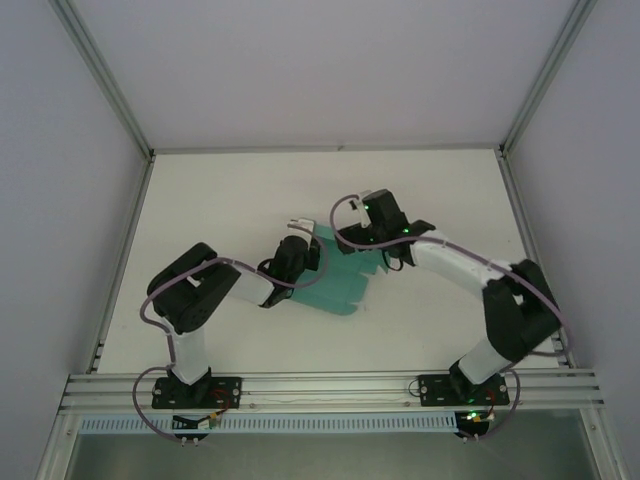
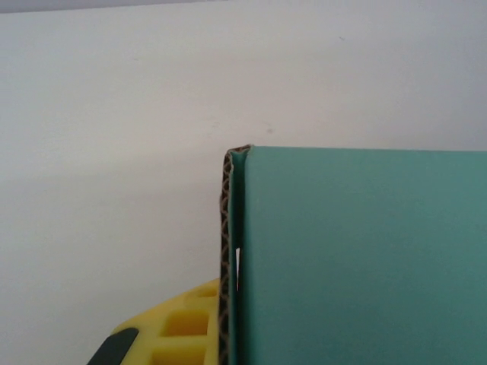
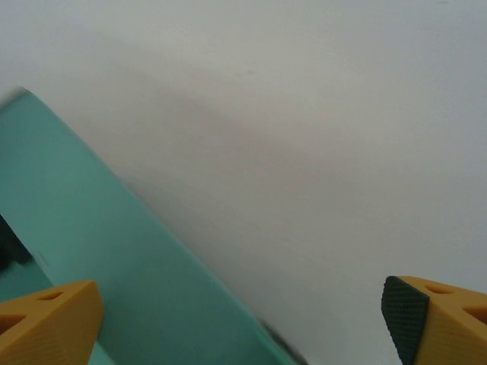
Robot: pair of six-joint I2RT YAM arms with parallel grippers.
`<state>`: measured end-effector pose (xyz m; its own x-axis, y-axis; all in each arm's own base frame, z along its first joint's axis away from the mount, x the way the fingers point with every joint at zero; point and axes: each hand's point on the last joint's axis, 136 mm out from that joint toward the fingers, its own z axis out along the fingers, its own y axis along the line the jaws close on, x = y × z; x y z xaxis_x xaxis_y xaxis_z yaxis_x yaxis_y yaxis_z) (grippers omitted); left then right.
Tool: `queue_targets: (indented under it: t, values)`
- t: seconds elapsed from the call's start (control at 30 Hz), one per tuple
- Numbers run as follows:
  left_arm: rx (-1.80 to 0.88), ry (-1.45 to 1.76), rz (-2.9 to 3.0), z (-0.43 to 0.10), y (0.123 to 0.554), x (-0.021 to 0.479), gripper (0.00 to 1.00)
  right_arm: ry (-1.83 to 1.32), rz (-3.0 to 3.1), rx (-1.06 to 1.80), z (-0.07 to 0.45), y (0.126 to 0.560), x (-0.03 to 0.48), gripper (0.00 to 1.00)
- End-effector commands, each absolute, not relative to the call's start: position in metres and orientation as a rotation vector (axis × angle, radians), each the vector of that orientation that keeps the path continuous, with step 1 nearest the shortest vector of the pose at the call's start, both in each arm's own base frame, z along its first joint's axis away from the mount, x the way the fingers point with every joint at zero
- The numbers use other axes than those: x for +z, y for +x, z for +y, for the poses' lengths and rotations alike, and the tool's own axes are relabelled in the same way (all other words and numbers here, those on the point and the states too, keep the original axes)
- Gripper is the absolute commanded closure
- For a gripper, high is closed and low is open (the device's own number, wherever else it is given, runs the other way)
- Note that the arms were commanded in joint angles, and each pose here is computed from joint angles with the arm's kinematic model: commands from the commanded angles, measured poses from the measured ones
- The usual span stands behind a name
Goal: Assemble paper box
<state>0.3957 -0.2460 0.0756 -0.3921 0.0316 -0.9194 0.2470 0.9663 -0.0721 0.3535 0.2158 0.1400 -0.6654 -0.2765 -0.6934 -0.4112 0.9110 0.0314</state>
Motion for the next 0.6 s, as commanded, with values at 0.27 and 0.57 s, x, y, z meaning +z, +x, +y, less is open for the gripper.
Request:
queue_targets:
  t: [0.27, 0.57]
  values:
    - [-0.247, 0.090, 1.954, -0.233, 0.393, 0.115, 1.00, -0.256, 2.329, 0.101, 0.162, 0.340, 0.143, 0.00]
    - [-0.314, 0.113, 1.969, -0.246, 0.387, 0.117, 1.00, -0.376, 2.237, 0.345, 0.222, 0.375, 0.142, 0.00]
